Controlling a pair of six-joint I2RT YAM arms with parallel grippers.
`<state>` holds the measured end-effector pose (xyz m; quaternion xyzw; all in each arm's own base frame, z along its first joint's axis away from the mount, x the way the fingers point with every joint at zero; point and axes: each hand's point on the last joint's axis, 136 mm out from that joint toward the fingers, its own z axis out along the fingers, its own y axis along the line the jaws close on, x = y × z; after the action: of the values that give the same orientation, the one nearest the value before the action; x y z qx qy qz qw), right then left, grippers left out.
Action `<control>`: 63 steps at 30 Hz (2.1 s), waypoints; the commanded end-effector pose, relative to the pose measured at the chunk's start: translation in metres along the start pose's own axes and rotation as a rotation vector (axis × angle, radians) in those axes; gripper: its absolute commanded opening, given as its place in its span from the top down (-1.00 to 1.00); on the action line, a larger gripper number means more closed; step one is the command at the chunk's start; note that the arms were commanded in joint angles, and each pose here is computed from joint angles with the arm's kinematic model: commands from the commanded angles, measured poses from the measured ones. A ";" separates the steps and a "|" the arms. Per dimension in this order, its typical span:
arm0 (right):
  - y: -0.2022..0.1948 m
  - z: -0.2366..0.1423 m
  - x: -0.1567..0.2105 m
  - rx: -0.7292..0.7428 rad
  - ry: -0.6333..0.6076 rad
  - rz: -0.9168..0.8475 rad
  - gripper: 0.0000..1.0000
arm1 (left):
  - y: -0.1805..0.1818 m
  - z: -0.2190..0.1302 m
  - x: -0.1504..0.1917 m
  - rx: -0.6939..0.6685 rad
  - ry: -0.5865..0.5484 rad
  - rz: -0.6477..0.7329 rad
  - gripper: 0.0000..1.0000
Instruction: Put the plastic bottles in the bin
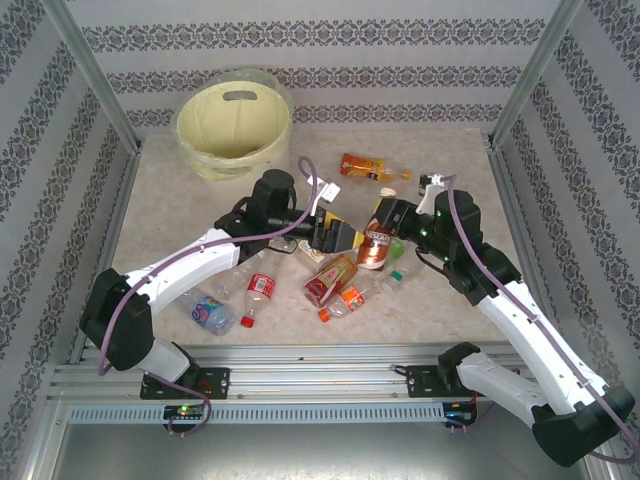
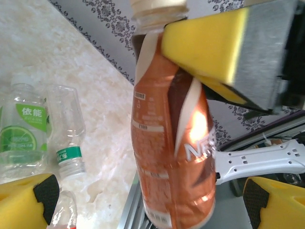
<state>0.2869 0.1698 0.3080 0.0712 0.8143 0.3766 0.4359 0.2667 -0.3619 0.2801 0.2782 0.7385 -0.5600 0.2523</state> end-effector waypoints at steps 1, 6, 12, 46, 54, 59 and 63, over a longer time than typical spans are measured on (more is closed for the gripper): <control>0.035 -0.002 -0.028 -0.109 -0.101 0.020 0.37 | -0.024 0.007 -0.001 0.093 -0.007 0.046 -1.00; 0.051 0.000 -0.033 -0.161 -0.122 0.021 0.39 | -0.032 0.012 0.004 0.129 0.013 0.050 -0.97; 0.057 0.001 -0.034 -0.183 -0.125 0.022 0.40 | -0.039 0.015 0.008 0.153 0.031 0.060 -0.66; 0.053 -0.082 -0.008 -0.176 -0.109 -0.283 -0.97 | -0.003 -0.051 -0.040 -0.262 -0.056 0.192 -0.03; 0.077 -0.102 -0.014 -0.249 -0.123 -0.420 -0.96 | 0.017 -0.101 -0.082 -0.595 -0.084 0.271 -0.03; 0.089 -0.109 -0.022 -0.283 -0.147 -0.448 -0.96 | 0.030 -0.137 -0.111 -0.783 -0.104 0.313 -0.03; 0.096 -0.110 -0.024 -0.305 -0.146 -0.458 -0.96 | 0.050 -0.166 -0.132 -0.917 -0.096 0.323 -0.03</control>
<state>0.2033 0.1616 0.4096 -0.1289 0.7274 0.3725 0.5617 0.3685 -0.2388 0.3912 0.2298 0.8159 -0.2262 0.4800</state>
